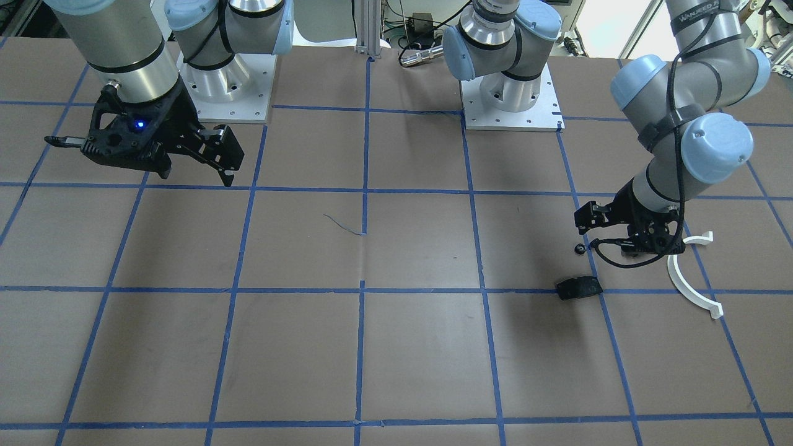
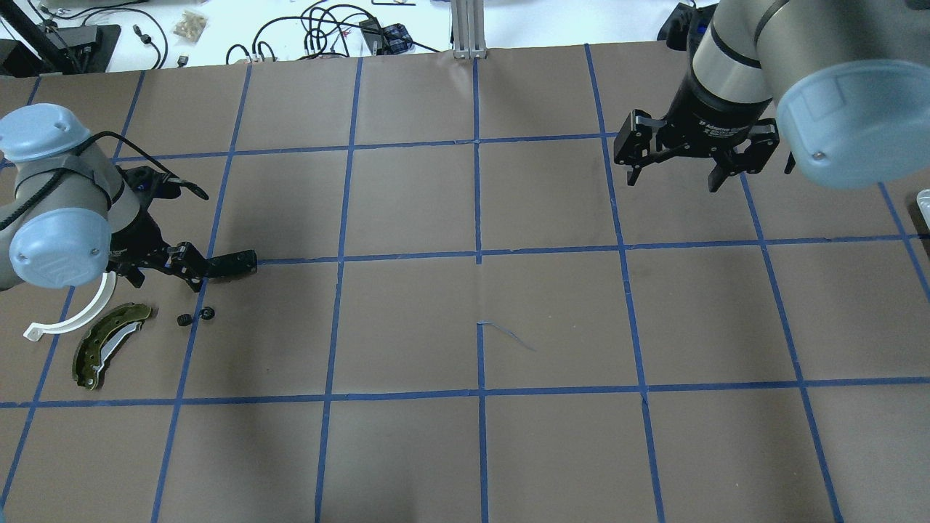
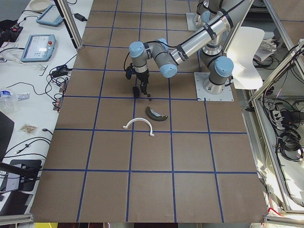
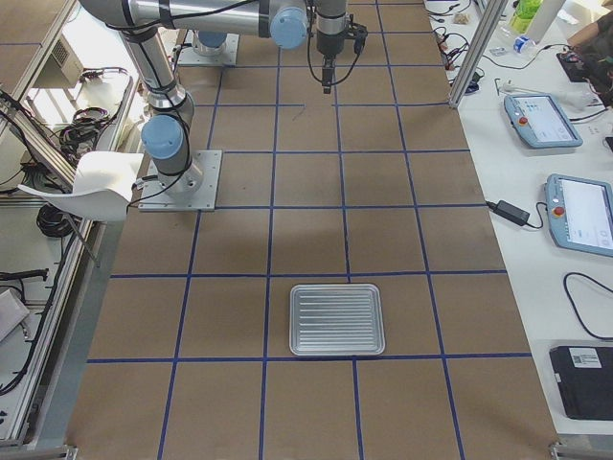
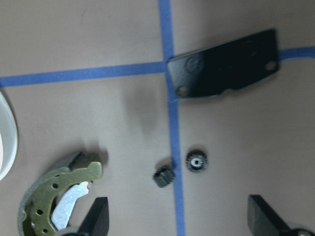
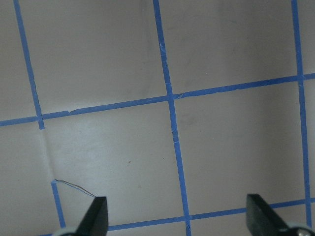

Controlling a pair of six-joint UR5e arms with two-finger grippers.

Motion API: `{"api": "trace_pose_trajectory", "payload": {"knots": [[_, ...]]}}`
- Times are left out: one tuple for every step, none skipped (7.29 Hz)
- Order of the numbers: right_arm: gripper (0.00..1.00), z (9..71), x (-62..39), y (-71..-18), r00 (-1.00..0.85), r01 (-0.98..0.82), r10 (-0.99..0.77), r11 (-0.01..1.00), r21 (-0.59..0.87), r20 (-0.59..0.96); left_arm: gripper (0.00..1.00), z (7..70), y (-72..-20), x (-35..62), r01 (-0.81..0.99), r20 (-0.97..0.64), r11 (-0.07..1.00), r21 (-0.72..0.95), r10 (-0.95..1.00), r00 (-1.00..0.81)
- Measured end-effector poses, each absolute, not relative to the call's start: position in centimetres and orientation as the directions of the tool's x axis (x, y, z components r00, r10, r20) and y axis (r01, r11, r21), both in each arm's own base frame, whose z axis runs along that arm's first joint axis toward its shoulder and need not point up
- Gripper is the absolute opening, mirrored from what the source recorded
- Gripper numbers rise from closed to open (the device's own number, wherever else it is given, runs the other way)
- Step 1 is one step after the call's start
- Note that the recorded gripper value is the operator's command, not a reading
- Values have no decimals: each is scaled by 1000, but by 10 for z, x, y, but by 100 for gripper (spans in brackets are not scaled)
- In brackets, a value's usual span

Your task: Place bearing gear from tray to pile

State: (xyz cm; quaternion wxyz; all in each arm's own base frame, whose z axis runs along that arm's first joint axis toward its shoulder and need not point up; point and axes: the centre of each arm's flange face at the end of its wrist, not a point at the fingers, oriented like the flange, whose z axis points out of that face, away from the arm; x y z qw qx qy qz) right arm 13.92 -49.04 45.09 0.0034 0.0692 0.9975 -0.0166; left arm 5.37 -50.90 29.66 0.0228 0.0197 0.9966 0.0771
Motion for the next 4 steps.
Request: {"api": "trace_pose_trajectory", "payload": {"knots": [[100,451,139,-490,-991,137,137,990,-32,-8,100,336,-512,30,-1,-24,986,167,3,-1000],[100,451,139,-490,-991,136,136,990,-32,-8,100,384,-515,-6,-57,-1,984,170,-58,-998],[100,451,139,-490,-991,137,137,990,-31,-7,100,430,-514,-49,-86,9,984,156,-88,-996],[100,451,139,-490,-990,138,138,990,-31,-7,100,473,-504,-91,-67,13,991,116,-69,-997]]}}
